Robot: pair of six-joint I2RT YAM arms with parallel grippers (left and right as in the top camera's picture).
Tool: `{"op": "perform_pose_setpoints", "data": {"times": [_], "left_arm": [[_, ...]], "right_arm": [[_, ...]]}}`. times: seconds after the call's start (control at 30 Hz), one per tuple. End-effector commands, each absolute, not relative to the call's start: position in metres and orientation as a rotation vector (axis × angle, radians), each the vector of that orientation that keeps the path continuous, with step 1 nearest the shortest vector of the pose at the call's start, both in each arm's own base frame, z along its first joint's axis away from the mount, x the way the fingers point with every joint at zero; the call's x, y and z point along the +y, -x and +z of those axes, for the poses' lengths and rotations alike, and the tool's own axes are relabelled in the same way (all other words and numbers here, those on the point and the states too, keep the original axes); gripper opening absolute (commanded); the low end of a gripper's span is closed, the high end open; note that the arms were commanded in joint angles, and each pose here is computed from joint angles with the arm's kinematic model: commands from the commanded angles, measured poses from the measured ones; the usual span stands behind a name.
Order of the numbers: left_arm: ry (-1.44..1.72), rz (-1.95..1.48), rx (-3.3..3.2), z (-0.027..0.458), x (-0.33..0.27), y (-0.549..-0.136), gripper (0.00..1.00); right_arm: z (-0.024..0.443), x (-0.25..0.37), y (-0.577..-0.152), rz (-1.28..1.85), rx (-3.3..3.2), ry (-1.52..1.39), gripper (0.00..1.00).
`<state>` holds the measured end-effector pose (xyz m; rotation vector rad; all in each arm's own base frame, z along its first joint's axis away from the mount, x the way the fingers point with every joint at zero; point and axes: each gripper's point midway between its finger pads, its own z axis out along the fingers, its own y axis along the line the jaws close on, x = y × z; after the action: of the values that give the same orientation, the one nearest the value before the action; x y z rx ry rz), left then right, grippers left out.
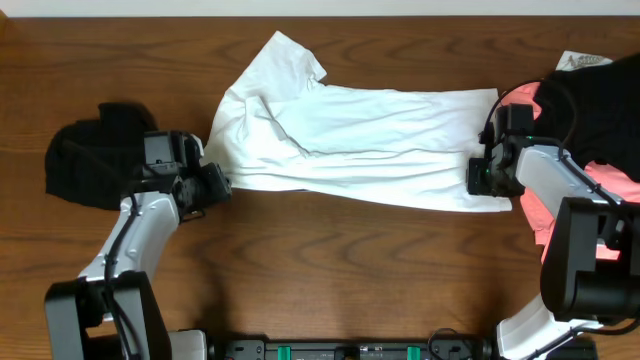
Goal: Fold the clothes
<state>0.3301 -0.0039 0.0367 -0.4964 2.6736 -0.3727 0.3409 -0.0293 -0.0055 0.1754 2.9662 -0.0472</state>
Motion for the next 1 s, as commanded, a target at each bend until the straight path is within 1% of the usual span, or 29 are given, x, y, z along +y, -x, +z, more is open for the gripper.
{"op": "perform_pose_setpoints", "data": {"times": [0.0,0.27,0.57,0.6,0.63,0.7,0.73,0.77,0.97], "left_arm": [[0.508,-0.376,2.67,0.031,-0.002,-0.334,0.5],[0.518,-0.375,2.695,0.016,-0.002,-0.335,0.51],[0.501,-0.376,2.65,0.012,0.0,-0.351,0.51],[0.495,-0.376,2.637,0.014,0.0,-0.354,0.49],[0.484,-0.374,2.623,0.015,0.0,-0.357,0.43],[0.453,-0.367,2.59,0.019,0.002,-0.365,0.15],[0.446,-0.355,2.575,0.021,0.004,-0.368,0.08],[0.444,-0.343,2.56,0.023,0.007,-0.371,0.06],[0.427,-0.311,2.549,0.027,0.019,-0.371,0.06]], "right_arm": [[-0.039,-0.027,-0.321,-0.041,3.068,-0.195,0.39],[-0.039,-0.03,-0.32,-0.058,3.068,-0.199,0.39],[-0.039,-0.031,-0.32,-0.064,3.069,-0.199,0.39],[-0.039,-0.031,-0.32,-0.064,3.069,-0.199,0.39],[-0.039,-0.031,-0.32,-0.064,3.07,-0.199,0.39],[-0.039,-0.031,-0.32,-0.064,3.07,-0.2,0.39],[-0.039,-0.031,-0.32,-0.064,3.069,-0.201,0.39],[-0.039,-0.031,-0.32,-0.064,3.069,-0.203,0.39],[-0.039,-0.032,-0.319,-0.064,3.07,-0.207,0.4]]}}
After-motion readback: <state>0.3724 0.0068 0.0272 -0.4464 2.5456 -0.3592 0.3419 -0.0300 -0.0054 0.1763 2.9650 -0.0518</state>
